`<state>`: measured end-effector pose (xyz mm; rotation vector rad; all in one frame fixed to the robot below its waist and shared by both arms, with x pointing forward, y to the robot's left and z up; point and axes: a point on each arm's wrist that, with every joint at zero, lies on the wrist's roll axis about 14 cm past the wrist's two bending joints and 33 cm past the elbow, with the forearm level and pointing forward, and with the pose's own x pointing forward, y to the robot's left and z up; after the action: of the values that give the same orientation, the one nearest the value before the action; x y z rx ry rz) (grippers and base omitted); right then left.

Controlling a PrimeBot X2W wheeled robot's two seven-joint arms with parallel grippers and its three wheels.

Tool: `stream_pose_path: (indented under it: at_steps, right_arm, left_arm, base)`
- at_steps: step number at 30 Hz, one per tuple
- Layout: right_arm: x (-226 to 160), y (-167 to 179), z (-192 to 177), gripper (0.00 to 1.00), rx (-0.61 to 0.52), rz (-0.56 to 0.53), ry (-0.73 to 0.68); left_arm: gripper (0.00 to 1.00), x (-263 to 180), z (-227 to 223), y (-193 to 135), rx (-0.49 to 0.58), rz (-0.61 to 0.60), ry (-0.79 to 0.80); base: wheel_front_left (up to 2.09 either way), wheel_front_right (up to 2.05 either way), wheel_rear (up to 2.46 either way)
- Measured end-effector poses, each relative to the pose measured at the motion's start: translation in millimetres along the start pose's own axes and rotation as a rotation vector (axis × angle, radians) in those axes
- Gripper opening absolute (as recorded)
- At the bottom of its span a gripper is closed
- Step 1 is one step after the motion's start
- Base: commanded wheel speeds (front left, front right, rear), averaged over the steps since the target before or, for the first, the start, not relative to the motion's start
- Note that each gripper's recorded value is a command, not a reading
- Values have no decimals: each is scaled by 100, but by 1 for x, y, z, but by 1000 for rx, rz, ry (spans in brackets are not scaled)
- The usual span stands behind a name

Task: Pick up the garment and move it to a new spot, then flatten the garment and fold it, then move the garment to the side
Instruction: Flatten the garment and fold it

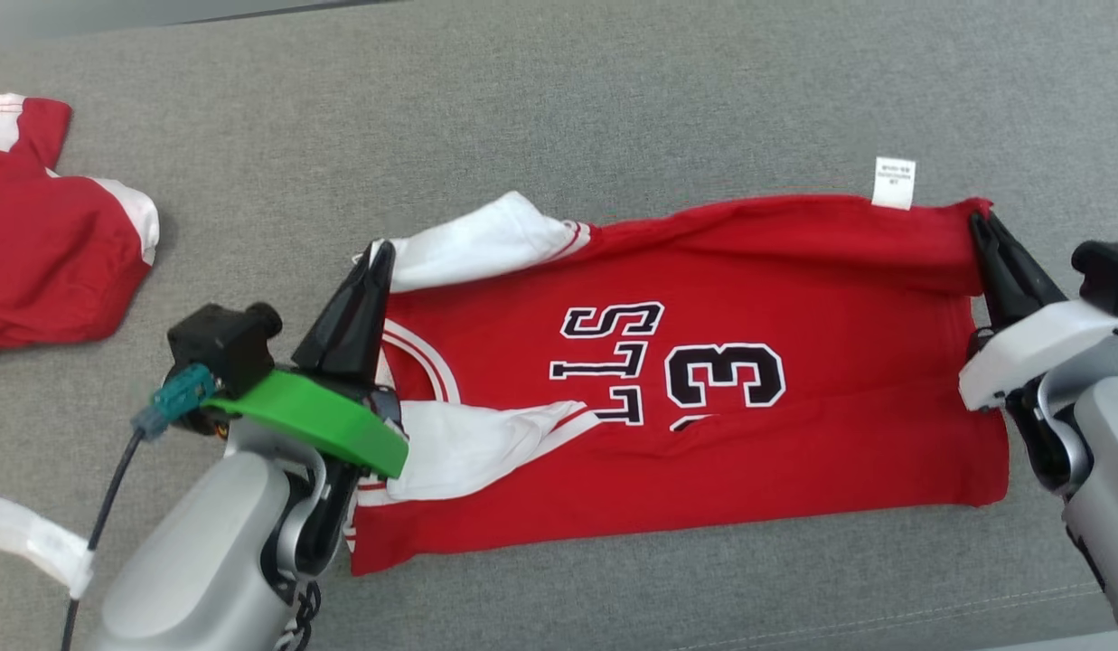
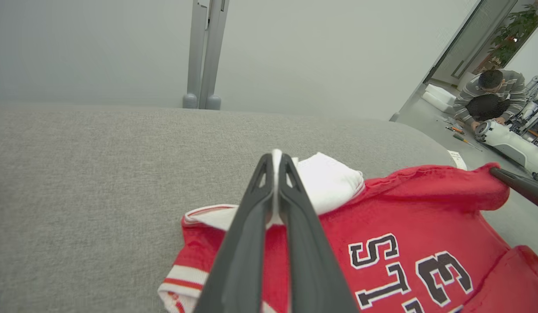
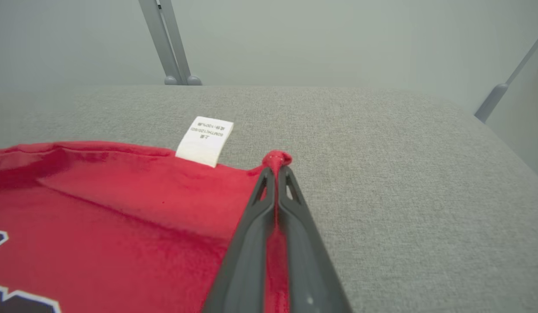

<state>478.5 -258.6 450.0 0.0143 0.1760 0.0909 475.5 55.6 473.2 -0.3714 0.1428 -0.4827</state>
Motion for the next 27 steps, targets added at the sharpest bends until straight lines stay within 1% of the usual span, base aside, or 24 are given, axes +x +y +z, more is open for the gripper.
stream_pose_path:
  at_steps: [7,18,19,20,21,22,27]
  right_arm:
    - [-19,-3,-1,0,36,-42,-33]
    - [-48,-1,-16,0,110,-82,-30]
    - [-51,-1,-18,2,120,-86,-27]
    - [-54,0,-20,46,127,-90,-23]
    - [-56,0,-22,100,133,-93,-21]
    - [-58,0,-23,100,141,-95,-21]
    - [-66,1,-13,100,156,-94,-57]
  left_arm:
    - [0,-29,-2,-9,-48,37,-32]
    - [0,-70,-27,-6,-122,136,5]
    - [0,-73,-31,-7,-125,140,14]
    - [26,-76,-34,-6,-128,146,22]
    - [76,-77,-35,-6,-124,150,24]
    - [100,-78,-34,-6,-115,153,19]
    - [100,-81,-29,-4,-124,183,-14]
  base:
    - [0,0,0]
    - [0,0,0]
    - [0,0,0]
    - [0,0,0]
    - [0,0,0]
    - [0,0,0]
    - [0,0,0]
